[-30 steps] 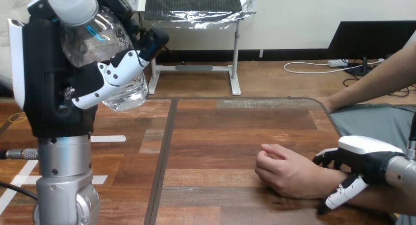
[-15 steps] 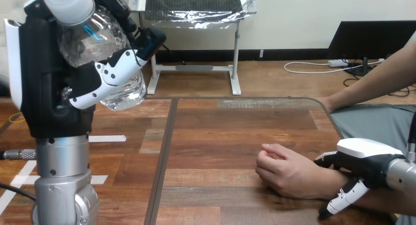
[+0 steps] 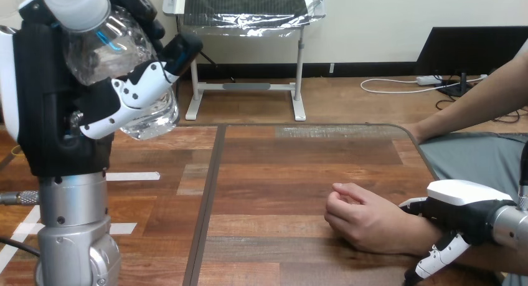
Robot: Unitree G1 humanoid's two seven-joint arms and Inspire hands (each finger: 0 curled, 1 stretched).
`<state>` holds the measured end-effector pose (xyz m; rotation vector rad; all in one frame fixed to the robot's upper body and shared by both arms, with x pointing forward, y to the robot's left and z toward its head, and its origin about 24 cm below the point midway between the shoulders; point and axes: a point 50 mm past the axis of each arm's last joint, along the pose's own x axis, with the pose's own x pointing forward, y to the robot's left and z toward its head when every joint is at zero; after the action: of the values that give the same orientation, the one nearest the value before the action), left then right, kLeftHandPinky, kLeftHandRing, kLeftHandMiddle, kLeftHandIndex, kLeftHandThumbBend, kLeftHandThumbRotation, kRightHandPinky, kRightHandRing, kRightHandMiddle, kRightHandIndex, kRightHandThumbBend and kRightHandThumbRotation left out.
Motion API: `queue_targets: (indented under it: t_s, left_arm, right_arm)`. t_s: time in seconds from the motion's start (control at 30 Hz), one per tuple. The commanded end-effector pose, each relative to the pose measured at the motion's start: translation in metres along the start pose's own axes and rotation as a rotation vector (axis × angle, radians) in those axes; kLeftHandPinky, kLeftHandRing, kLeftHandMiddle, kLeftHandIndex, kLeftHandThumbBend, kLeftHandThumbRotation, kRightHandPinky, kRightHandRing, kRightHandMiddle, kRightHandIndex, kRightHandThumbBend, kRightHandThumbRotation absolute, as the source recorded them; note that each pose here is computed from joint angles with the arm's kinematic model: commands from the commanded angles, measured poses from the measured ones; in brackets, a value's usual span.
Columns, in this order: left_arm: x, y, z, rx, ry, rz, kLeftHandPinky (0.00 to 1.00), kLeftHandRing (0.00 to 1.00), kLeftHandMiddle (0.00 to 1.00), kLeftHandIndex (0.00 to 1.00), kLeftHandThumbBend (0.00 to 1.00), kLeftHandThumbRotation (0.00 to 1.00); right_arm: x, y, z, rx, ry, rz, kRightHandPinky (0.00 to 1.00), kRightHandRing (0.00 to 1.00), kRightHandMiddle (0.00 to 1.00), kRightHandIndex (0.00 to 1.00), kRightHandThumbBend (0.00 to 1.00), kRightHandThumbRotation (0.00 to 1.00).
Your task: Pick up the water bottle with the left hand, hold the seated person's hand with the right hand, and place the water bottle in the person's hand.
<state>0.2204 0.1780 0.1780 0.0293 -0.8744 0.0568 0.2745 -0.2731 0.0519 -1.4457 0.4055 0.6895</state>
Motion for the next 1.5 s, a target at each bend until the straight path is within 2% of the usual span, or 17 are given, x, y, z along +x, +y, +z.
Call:
queue_targets:
  t_s: [0.0, 0.47, 0.77, 0.97, 1.27, 1.47]
  left_arm:
    - [0.011, -0.003, 0.005, -0.041, -0.069, -0.005, 0.2, 0.27, 0.34, 0.38, 0.67, 0.0]
    - [0.011, -0.003, 0.005, -0.041, -0.072, -0.006, 0.2, 0.27, 0.35, 0.38, 0.67, 0.0]
    - [0.011, -0.003, 0.005, -0.033, -0.077, -0.001, 0.19, 0.26, 0.34, 0.38, 0.68, 0.0]
    - [0.011, -0.002, 0.006, -0.033, -0.085, -0.001, 0.19, 0.26, 0.34, 0.38, 0.68, 0.0]
    - [0.011, -0.001, 0.007, -0.028, -0.091, 0.006, 0.19, 0.26, 0.34, 0.38, 0.68, 0.0]
    - [0.012, 0.001, 0.007, -0.025, -0.096, 0.005, 0.19, 0.27, 0.34, 0.38, 0.68, 0.0]
  right_arm:
    - [0.005, 0.033, 0.007, 0.037, -0.031, 0.128, 0.67, 0.86, 0.88, 0.88, 1.0, 0.42]
    - [0.004, 0.032, 0.006, 0.009, -0.025, 0.093, 0.63, 0.83, 0.85, 0.85, 1.0, 0.31]
    - [0.007, 0.033, 0.005, -0.031, 0.006, 0.085, 0.54, 0.73, 0.79, 0.79, 0.99, 0.23]
    - [0.011, 0.034, 0.004, -0.037, 0.018, 0.087, 0.5, 0.66, 0.73, 0.73, 0.93, 0.19]
    - [0.016, 0.036, 0.003, -0.022, 0.018, 0.07, 0.43, 0.53, 0.61, 0.63, 0.88, 0.14]
    - [0.019, 0.036, 0.003, -0.019, 0.021, 0.057, 0.32, 0.41, 0.51, 0.56, 0.86, 0.1]
